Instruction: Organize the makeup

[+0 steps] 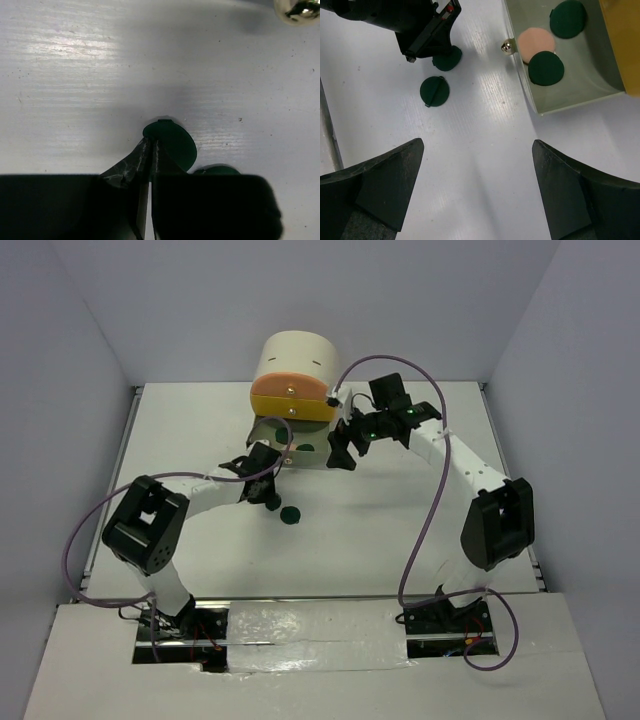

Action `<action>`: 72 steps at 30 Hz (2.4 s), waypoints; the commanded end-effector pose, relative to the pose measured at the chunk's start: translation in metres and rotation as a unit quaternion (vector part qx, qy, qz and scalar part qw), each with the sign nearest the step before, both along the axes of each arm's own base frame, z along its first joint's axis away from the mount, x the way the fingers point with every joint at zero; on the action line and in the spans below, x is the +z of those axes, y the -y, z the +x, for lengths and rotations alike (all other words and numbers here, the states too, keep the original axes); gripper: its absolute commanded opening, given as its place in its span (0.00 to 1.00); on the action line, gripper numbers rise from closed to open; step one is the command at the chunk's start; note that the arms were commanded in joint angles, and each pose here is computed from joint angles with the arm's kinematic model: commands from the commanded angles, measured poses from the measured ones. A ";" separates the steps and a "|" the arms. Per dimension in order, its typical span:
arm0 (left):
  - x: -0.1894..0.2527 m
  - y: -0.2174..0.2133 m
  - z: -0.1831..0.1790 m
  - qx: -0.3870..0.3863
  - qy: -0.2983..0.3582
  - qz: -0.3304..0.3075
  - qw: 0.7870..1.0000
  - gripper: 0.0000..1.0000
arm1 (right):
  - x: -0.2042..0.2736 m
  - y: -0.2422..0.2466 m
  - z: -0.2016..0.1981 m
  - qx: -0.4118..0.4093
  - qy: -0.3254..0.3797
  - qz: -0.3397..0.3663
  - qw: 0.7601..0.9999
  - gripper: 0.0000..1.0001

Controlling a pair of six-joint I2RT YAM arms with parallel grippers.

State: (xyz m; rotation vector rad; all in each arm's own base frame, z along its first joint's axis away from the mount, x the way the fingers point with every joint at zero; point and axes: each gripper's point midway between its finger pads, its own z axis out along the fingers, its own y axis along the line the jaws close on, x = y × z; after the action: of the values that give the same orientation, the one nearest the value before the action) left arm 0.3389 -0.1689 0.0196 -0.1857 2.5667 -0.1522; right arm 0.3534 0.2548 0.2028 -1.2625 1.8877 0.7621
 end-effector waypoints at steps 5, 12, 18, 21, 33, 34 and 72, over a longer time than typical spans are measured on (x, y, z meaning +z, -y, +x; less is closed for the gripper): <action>-0.004 -0.005 -0.016 -0.008 -0.018 0.022 1.000 0.00 | 0.023 0.004 -0.005 -0.009 0.025 0.023 0.999 0.93; 0.069 0.021 0.001 -0.035 0.081 -0.068 0.994 0.00 | 0.014 0.010 -0.013 -0.019 0.022 0.019 0.999 0.90; 0.130 0.035 0.015 -0.049 0.152 -0.126 0.979 0.00 | 0.001 0.016 -0.017 -0.031 0.012 0.010 0.999 0.87; 0.154 0.037 0.024 -0.049 0.183 -0.150 0.970 0.00 | -0.006 0.017 -0.021 -0.038 0.001 0.010 0.999 0.85; 0.205 0.021 0.100 -0.008 0.264 -0.204 0.943 0.00 | -0.030 0.012 -0.045 -0.029 -0.030 0.010 0.999 0.79; 0.205 0.022 0.104 -0.009 0.263 -0.211 0.941 0.00 | -0.034 0.011 -0.048 -0.028 -0.035 0.008 0.999 0.79; 0.196 -0.008 0.112 0.035 0.240 -0.162 0.956 0.01 | -0.095 -0.086 -0.076 -0.010 -0.093 -0.093 0.991 0.81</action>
State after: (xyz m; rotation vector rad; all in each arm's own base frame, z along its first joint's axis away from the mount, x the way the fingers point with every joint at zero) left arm 0.4625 -0.1745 0.1820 -0.3334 2.1172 -0.5631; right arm 0.2791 0.3185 0.1060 -1.3170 2.1675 0.7114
